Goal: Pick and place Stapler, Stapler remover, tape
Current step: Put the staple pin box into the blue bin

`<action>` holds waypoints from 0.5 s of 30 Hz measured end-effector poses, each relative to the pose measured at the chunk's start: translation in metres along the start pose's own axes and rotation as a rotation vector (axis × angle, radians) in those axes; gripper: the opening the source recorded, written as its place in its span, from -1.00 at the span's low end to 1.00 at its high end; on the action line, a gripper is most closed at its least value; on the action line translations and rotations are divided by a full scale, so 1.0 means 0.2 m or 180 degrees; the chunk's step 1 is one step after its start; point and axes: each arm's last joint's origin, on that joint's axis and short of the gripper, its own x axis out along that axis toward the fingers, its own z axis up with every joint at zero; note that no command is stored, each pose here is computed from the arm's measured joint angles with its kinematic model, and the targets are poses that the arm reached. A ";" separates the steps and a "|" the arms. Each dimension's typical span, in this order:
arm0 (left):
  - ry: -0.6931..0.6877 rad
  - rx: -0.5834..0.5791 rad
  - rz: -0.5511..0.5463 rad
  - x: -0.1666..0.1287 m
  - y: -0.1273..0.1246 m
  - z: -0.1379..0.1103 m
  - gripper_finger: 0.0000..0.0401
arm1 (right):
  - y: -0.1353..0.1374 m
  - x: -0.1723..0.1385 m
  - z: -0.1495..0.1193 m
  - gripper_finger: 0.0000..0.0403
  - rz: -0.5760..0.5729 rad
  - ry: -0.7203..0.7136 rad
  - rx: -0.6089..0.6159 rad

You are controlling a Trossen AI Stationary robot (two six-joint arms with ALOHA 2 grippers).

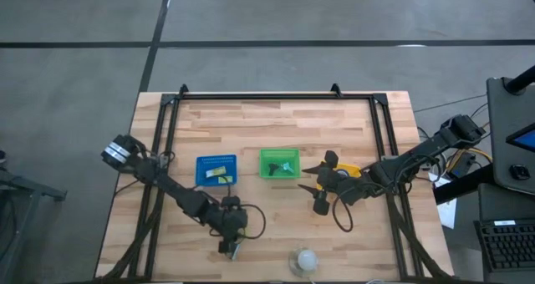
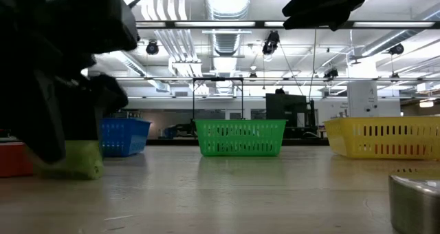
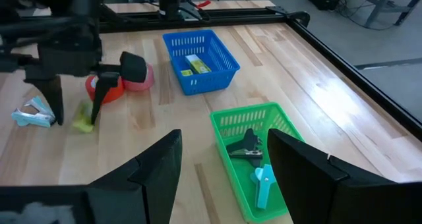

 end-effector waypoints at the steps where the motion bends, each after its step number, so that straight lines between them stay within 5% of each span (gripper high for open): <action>1: 0.0039 0.0027 0.0023 0.01 0.00 -0.01 0.02 | 0.00 0.00 0.00 0.09 0.0000 0.0000 -0.0001; 15: 0.0132 0.0079 0.0110 0.03 0.02 -0.03 -0.09 | 0.00 0.00 0.00 0.09 0.0001 0.0001 -0.0011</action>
